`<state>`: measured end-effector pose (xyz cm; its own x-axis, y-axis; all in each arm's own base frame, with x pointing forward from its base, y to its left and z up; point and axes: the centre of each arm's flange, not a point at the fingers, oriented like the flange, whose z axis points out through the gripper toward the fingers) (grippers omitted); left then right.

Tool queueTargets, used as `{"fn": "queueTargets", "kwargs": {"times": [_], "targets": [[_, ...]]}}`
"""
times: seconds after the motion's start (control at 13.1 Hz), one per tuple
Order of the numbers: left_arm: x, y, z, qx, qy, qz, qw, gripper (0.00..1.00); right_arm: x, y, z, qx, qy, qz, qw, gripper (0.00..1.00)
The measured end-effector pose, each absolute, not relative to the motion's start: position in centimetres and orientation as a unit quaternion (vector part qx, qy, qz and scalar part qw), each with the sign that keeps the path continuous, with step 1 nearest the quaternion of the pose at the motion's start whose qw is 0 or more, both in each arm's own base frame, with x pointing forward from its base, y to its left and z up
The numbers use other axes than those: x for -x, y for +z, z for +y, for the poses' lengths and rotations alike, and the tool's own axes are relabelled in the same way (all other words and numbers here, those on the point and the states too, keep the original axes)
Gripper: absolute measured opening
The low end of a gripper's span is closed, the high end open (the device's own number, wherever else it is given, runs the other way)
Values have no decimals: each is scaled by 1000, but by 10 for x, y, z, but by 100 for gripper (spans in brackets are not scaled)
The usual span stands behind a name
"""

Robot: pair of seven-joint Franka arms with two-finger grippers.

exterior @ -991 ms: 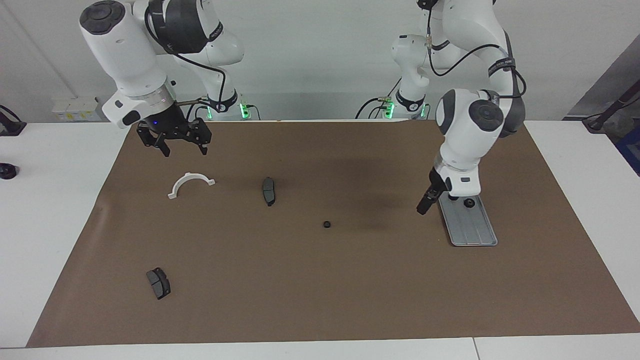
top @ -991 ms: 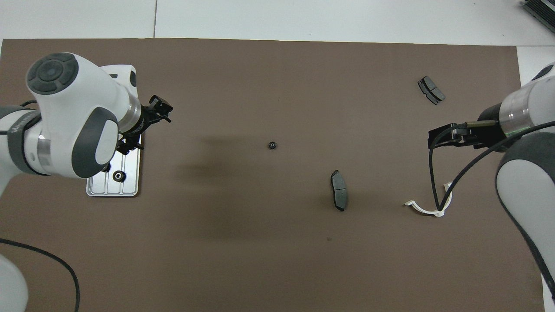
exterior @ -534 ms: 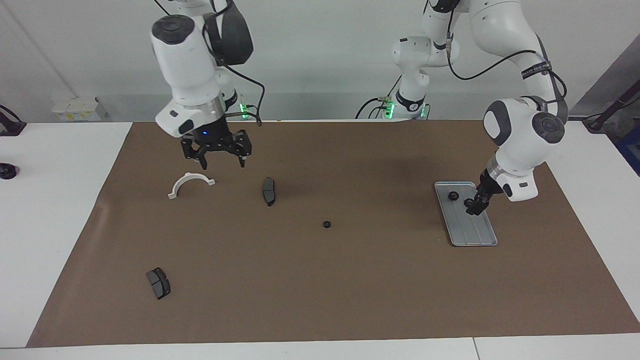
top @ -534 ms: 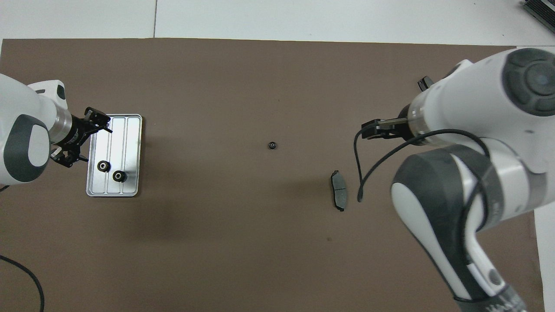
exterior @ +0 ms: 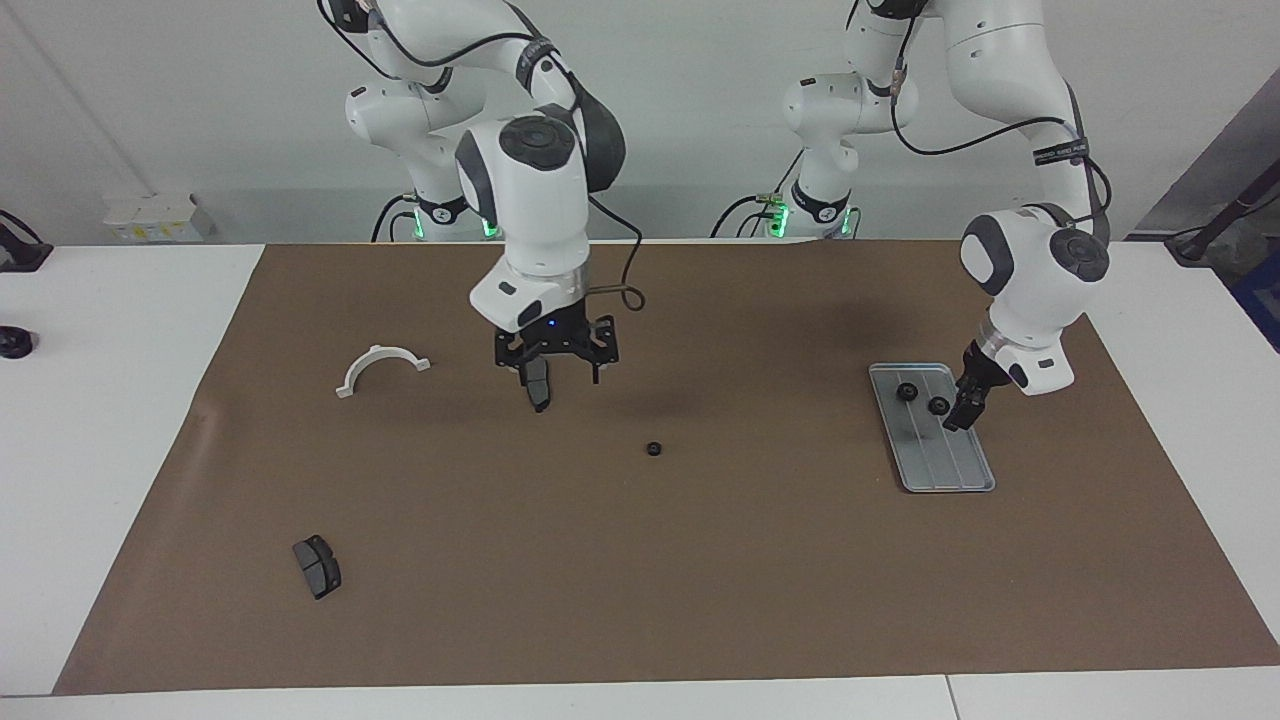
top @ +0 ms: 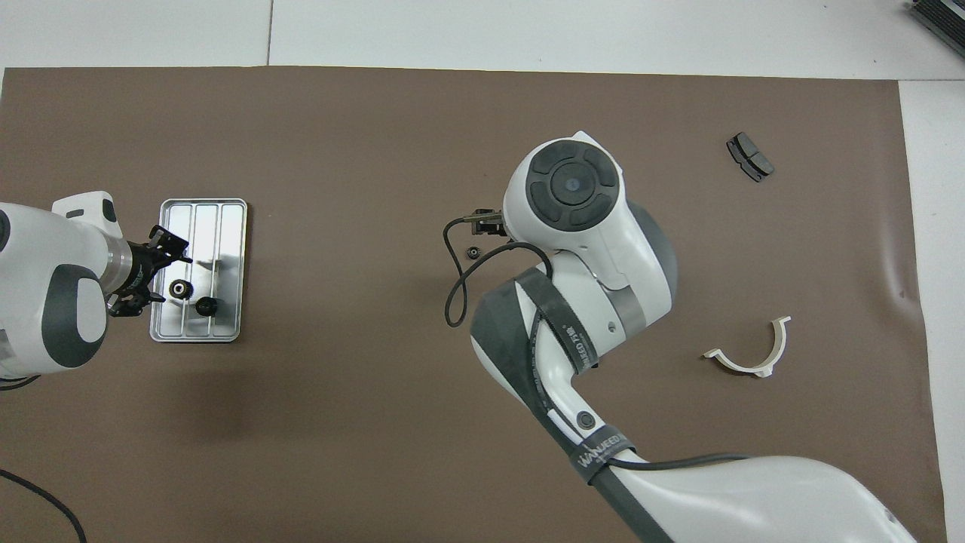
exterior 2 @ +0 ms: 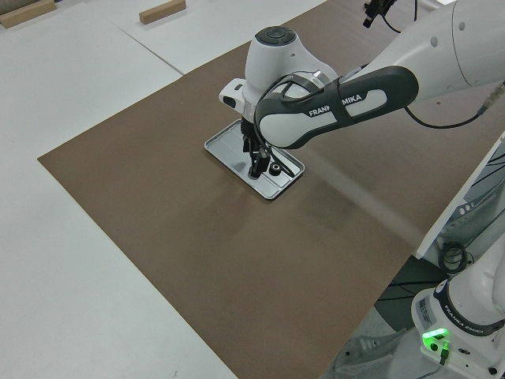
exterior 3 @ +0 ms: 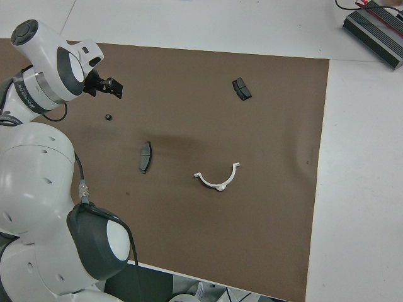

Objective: Place bearing gear from tray to pile

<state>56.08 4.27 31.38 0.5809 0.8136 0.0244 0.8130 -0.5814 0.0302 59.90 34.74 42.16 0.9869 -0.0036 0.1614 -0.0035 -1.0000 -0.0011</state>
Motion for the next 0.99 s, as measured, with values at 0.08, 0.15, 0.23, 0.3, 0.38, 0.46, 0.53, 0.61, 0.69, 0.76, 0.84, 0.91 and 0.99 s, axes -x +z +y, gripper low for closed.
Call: {"fn": "queueTargets", "kwargs": {"times": [0.08, 0.15, 0.23, 0.3, 0.38, 0.46, 0.53, 0.61, 0.69, 0.76, 0.84, 0.91, 0.99], "targets": [[-559, 311, 42, -889, 16, 457, 7, 78, -597, 403, 365, 996, -84, 8, 4, 100], [-557, 309, 41, -889, 16, 457, 7, 78, -597, 382, 383, 996, -87, 13, 2, 100], [-555, 307, 41, -890, 19, 456, 9, 76, -598, 361, 398, 996, -91, 17, -2, 100], [-554, 305, 41, -889, 24, 456, 10, 76, -601, 344, 407, 995, -95, 21, -1, 100], [-553, 303, 41, -889, 26, 456, 11, 74, -605, 334, 411, 995, -101, 23, 3, 100], [-552, 302, 41, -889, 27, 457, 11, 69, -609, 330, 411, 994, -105, 25, 5, 100], [-551, 300, 41, -889, 27, 457, 12, 55, -610, 329, 410, 994, -105, 26, 4, 100], [-550, 300, 42, -889, 28, 457, 11, 43, -610, 329, 409, 994, -104, 26, 4, 100], [-550, 301, 42, -889, 30, 457, 12, 43, -609, 326, 409, 995, -101, 26, 2, 100], [-549, 301, 42, -889, 31, 457, 13, 35, -608, 323, 408, 995, -97, 26, -1, 100], [-549, 302, 42, -889, 32, 457, 13, 35, -606, 318, 407, 995, -93, 27, -3, 100], [-549, 303, 42, -889, 34, 456, 14, 35, -605, 314, 406, 996, -89, 27, -6, 95], [-551, 306, 41, -889, 37, 456, 15, 35, -603, 310, 404, 996, -85, 27, -8, 94]]}}
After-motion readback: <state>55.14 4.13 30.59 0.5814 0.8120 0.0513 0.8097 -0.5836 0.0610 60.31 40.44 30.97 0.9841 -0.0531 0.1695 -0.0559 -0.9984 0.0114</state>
